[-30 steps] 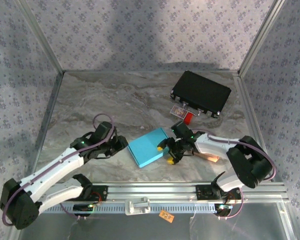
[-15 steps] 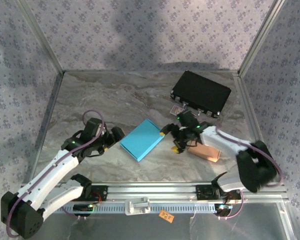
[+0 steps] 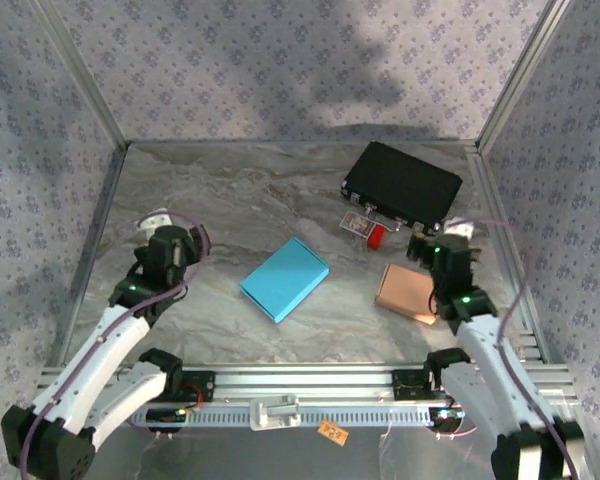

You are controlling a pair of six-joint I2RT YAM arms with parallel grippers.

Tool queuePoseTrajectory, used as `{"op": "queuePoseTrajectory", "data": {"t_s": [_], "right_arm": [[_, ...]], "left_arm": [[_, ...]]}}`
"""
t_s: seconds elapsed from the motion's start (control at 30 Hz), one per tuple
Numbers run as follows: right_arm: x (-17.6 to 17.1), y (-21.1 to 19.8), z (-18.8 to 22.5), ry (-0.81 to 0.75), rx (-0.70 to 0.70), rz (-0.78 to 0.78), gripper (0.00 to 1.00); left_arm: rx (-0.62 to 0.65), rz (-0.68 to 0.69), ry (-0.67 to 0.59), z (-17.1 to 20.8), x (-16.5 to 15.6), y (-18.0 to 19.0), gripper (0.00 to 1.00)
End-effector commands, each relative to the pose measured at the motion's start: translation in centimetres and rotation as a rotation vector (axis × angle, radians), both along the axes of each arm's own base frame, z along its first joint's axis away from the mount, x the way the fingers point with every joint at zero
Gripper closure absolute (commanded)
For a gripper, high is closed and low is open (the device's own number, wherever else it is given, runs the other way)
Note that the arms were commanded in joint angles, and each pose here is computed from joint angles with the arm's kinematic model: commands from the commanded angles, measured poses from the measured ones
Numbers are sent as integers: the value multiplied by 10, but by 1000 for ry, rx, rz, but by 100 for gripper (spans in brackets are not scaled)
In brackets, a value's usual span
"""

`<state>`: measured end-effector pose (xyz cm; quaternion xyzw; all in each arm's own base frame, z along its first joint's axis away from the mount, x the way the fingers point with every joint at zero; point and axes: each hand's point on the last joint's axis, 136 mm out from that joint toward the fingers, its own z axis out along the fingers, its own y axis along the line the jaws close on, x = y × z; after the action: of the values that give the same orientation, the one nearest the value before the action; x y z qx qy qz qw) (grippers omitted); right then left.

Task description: Fold the paper box

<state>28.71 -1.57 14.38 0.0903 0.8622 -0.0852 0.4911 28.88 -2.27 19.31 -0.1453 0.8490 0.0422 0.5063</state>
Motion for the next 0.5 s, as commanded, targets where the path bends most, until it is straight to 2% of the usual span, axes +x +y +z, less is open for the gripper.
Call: {"op": "queuePoseTrajectory", "data": {"t_s": [0.0, 0.07, 0.1, 0.23, 0.3, 0.4, 0.47], "right_arm": [[18, -8, -12, -83, -200, 56, 1], [18, -12, -30, -73, -139, 26, 1], [20, -8, -35, -52, -118, 50, 1], [45, -12, -24, -169, -72, 76, 1], [54, -20, -26, -185, -72, 64, 1], [66, -39, -26, -222, -1, -5, 1], [71, -37, -26, -236, 27, -2, 1]], "left_arm": [[296, -15, -6, -16, 18, 26, 0], [166, -65, 7, -42, 24, 28, 0], [140, -56, 0, -51, 26, 32, 0], [72, -48, -49, -77, 40, 43, 0], [59, -60, -63, -79, 49, 45, 0], [67, -69, -125, -75, 66, 50, 0], [68, -89, -131, -75, 79, 50, 0]]}}
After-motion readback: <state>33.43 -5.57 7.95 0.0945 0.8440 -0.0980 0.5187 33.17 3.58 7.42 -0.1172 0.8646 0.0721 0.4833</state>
